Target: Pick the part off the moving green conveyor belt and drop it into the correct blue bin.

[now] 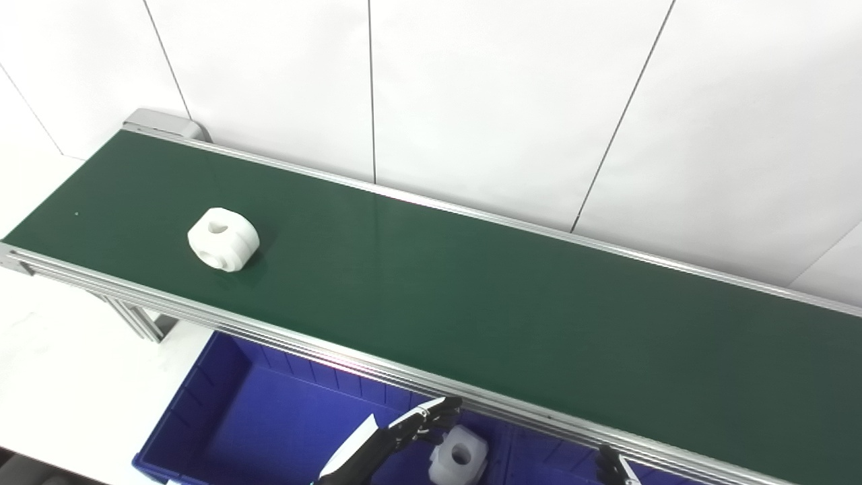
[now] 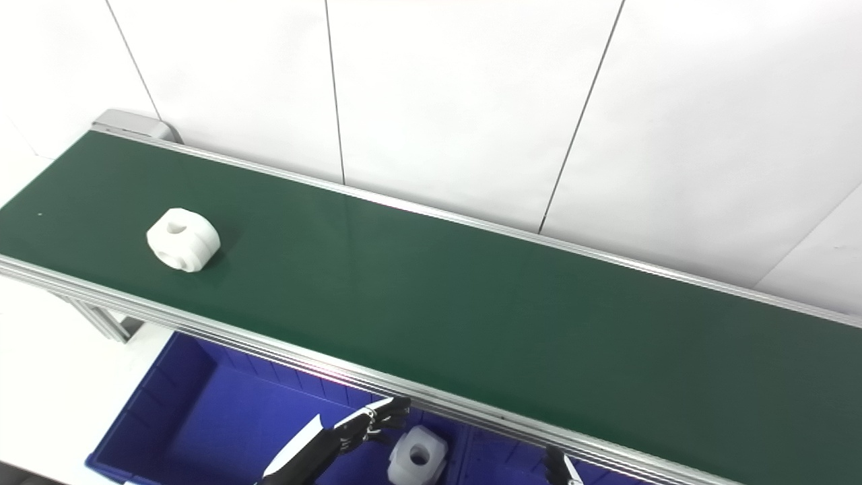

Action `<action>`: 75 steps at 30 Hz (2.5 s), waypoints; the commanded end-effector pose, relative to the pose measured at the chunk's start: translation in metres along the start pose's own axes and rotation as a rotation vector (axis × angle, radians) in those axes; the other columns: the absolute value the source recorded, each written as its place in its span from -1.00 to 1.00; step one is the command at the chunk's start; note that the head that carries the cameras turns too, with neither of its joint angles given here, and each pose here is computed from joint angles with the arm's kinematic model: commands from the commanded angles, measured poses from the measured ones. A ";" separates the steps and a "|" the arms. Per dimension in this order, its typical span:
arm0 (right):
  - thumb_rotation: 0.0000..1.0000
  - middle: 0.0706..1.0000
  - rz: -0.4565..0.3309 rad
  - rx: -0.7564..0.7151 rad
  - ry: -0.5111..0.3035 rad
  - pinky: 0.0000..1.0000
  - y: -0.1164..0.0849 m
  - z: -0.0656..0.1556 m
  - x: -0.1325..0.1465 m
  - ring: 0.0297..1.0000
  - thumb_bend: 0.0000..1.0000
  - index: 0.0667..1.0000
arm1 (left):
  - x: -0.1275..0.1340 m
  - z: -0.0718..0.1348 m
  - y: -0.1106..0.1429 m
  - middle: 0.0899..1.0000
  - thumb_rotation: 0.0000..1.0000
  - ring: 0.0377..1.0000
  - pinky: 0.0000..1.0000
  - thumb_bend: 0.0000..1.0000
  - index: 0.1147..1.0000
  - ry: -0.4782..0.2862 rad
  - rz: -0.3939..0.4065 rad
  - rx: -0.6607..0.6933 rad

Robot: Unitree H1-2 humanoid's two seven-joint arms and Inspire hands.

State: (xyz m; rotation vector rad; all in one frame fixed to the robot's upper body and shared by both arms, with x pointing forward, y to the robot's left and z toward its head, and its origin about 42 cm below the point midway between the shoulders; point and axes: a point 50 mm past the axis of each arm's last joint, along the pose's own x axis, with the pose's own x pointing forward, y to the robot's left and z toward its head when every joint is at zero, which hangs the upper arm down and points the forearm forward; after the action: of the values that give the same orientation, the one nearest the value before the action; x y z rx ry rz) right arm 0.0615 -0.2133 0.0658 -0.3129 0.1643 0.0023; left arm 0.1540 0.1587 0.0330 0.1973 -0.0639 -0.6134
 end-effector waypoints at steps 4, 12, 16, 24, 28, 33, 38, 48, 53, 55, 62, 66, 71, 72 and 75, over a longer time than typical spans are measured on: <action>-0.95 0.77 -0.027 0.011 -0.052 0.78 0.000 0.008 0.000 0.77 0.44 0.80 | 0.008 0.032 0.022 0.74 -0.10 0.67 0.52 0.60 0.75 -0.156 0.044 0.056; -0.88 0.71 -0.036 0.030 -0.053 0.60 0.006 0.016 0.004 0.69 0.50 0.74 | 0.016 0.068 0.073 0.84 0.07 0.77 0.61 0.62 0.84 -0.291 0.066 0.128; -0.81 0.69 -0.035 0.041 -0.070 0.55 0.007 0.017 0.009 0.66 0.54 0.72 | 0.033 0.085 0.107 0.88 0.12 0.83 0.72 0.52 0.88 -0.338 0.074 0.198; -0.75 0.69 -0.027 0.054 -0.082 0.57 0.005 0.022 0.014 0.65 0.57 0.73 | 0.066 0.108 0.169 0.87 0.13 0.79 0.66 0.38 0.88 -0.346 0.129 0.385; -0.73 0.69 -0.029 0.048 -0.094 0.56 0.006 0.022 0.016 0.65 0.57 0.72 | 0.081 0.113 0.197 0.88 0.10 0.81 0.69 0.40 0.88 -0.316 0.140 0.451; -0.73 0.68 -0.027 0.042 -0.104 0.56 0.007 0.024 0.019 0.64 0.57 0.71 | 0.098 0.113 0.229 0.88 -0.06 0.82 0.71 0.40 0.88 -0.229 0.114 0.506; -0.72 0.66 -0.025 0.039 -0.108 0.57 0.007 0.023 0.019 0.64 0.55 0.70 | 0.116 0.105 0.256 0.86 -0.26 0.79 0.61 0.40 0.85 -0.160 0.112 0.597; -0.74 0.65 -0.023 0.038 -0.106 0.55 0.007 0.023 0.018 0.65 0.54 0.69 | 0.132 0.104 0.293 0.91 -0.61 0.82 0.66 0.53 0.91 -0.034 0.060 0.807; -0.77 0.66 -0.021 0.052 -0.104 0.56 0.006 0.022 0.017 0.64 0.53 0.69 | 0.136 0.098 0.299 0.90 -0.79 0.80 0.62 0.60 0.90 0.032 0.020 0.880; -0.77 0.67 -0.022 0.056 -0.103 0.57 0.007 0.022 0.017 0.64 0.53 0.70 | 0.137 0.095 0.301 0.91 -0.77 0.81 0.61 0.64 0.92 0.060 -0.001 0.903; -0.78 0.67 -0.023 0.062 -0.103 0.60 0.007 0.022 0.017 0.65 0.52 0.69 | 0.134 0.088 0.306 0.93 -0.75 0.83 0.62 0.78 0.93 0.127 -0.063 0.918; -0.75 0.66 -0.021 0.053 -0.103 0.58 0.006 0.022 0.017 0.65 0.52 0.69 | 0.130 0.081 0.306 0.92 -0.83 0.85 0.66 0.81 0.93 0.174 -0.099 0.881; -0.74 0.67 -0.022 0.048 -0.103 0.58 0.005 0.022 0.017 0.65 0.52 0.69 | 0.126 0.072 0.301 0.91 -0.84 0.82 0.64 0.84 0.93 0.231 -0.155 0.843; -0.75 0.67 -0.022 0.051 -0.102 0.59 0.005 0.022 0.017 0.66 0.52 0.69 | 0.125 0.070 0.299 0.90 -0.88 0.82 0.64 0.83 0.92 0.241 -0.164 0.846; -0.79 0.67 -0.023 0.061 -0.107 0.58 0.005 0.023 0.017 0.66 0.52 0.69 | 0.123 0.065 0.291 0.86 -0.97 0.77 0.61 0.74 0.87 0.245 -0.183 0.864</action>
State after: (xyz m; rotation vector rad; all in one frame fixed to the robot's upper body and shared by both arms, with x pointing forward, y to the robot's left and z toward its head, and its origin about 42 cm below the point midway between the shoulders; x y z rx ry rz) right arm 0.0819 -0.2018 0.0730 -0.2622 0.1066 -0.0062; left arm 0.4080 0.3037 0.1405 1.0803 -0.0316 -0.7307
